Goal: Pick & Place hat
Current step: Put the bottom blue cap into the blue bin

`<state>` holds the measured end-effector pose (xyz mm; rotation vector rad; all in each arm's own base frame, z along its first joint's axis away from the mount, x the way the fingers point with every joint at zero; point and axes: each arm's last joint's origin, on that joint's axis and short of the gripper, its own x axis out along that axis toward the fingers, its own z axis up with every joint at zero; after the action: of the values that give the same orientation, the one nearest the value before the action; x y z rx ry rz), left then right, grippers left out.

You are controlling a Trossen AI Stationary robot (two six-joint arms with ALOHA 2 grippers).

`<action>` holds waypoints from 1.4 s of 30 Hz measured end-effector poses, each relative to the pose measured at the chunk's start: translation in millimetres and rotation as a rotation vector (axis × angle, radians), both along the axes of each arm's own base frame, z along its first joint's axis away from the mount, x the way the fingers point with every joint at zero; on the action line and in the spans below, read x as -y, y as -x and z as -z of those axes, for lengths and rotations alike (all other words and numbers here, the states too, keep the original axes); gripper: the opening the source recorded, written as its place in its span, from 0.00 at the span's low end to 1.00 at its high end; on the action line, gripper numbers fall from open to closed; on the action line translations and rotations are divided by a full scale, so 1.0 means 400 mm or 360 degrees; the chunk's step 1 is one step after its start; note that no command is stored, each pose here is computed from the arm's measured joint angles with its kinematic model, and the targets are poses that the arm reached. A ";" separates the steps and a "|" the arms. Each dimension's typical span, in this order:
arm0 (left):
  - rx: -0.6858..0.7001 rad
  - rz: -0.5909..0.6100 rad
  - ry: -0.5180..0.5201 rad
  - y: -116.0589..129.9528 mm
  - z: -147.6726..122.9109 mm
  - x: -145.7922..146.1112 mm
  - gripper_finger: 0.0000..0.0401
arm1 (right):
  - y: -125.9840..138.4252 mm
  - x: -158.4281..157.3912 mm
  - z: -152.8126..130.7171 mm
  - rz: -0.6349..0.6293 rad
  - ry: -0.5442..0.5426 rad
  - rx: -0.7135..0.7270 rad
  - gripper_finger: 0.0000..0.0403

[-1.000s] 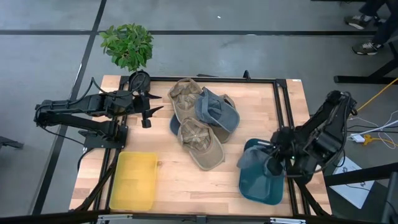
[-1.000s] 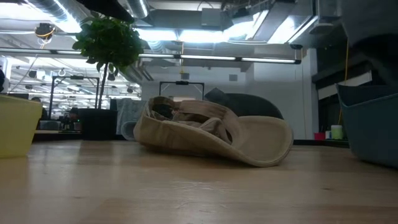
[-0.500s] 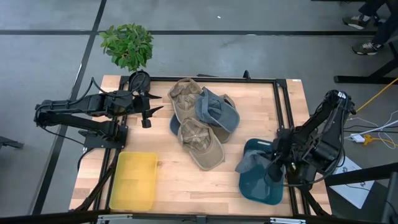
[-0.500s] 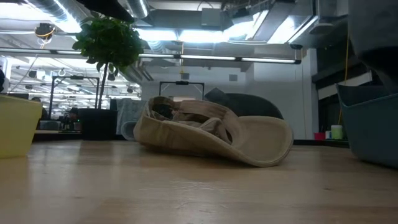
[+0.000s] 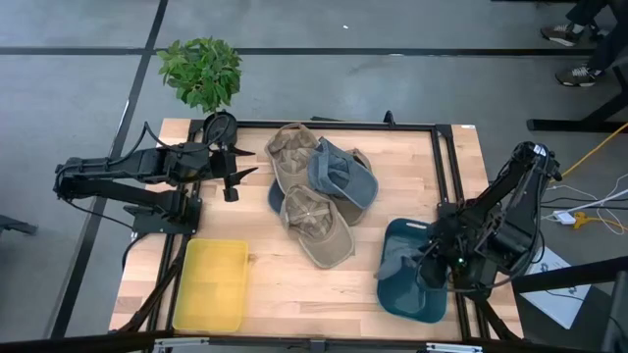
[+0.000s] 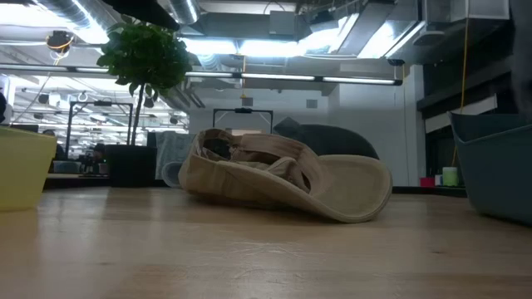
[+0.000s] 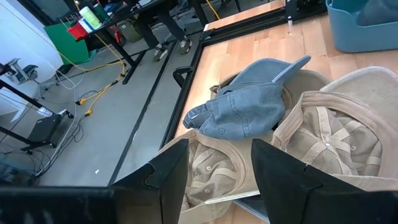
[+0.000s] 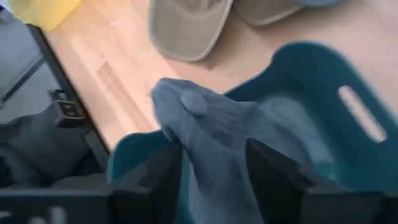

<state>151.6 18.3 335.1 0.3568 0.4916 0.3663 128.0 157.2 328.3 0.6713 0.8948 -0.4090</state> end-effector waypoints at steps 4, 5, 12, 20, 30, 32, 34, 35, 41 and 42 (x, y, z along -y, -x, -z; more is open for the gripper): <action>-0.0002 0.0001 -0.0003 0.000 0.000 0.000 0.43 | -0.011 -0.012 -0.015 -0.0013 -0.0144 0.0038 0.55; -0.0002 0.0002 -0.0003 0.000 0.000 0.000 0.43 | -0.014 -0.016 -0.024 -0.0027 -0.0182 0.0064 0.57; -0.0002 0.0002 -0.0003 0.000 0.000 0.000 0.43 | -0.027 -0.029 -0.105 -0.0164 -0.0262 0.0308 0.63; -0.0002 0.0001 -0.0003 0.000 0.000 0.000 0.43 | -0.067 -0.014 -0.143 -0.0248 0.0020 0.0579 0.60; -0.0009 0.0007 -0.0016 0.000 0.000 0.000 0.43 | -0.194 -0.020 -0.071 -0.0428 -0.0111 0.0252 0.39; -0.0015 0.0012 -0.0028 0.000 0.000 0.000 0.43 | -0.228 -0.025 -0.043 -0.0493 -0.0156 0.0144 0.28; -0.0015 0.0013 -0.0029 0.000 0.000 0.000 0.43 | -0.256 -0.029 -0.015 -0.0564 -0.0194 0.0034 0.16; -0.0016 0.0013 -0.0029 0.000 0.000 0.000 0.43 | -0.269 -0.030 -0.003 -0.0590 -0.0209 -0.0011 0.10; -0.0015 0.0012 -0.0029 0.000 0.000 0.000 0.43 | -0.323 -0.030 0.053 -0.0645 -0.0275 -0.0181 0.03; -0.0016 0.0013 -0.0029 0.000 0.000 0.000 0.43 | -0.329 -0.031 0.061 -0.0654 -0.0294 -0.0204 0.02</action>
<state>151.7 18.3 335.0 0.3781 0.4967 0.3613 259.5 169.7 304.0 0.6142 1.1728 -0.0007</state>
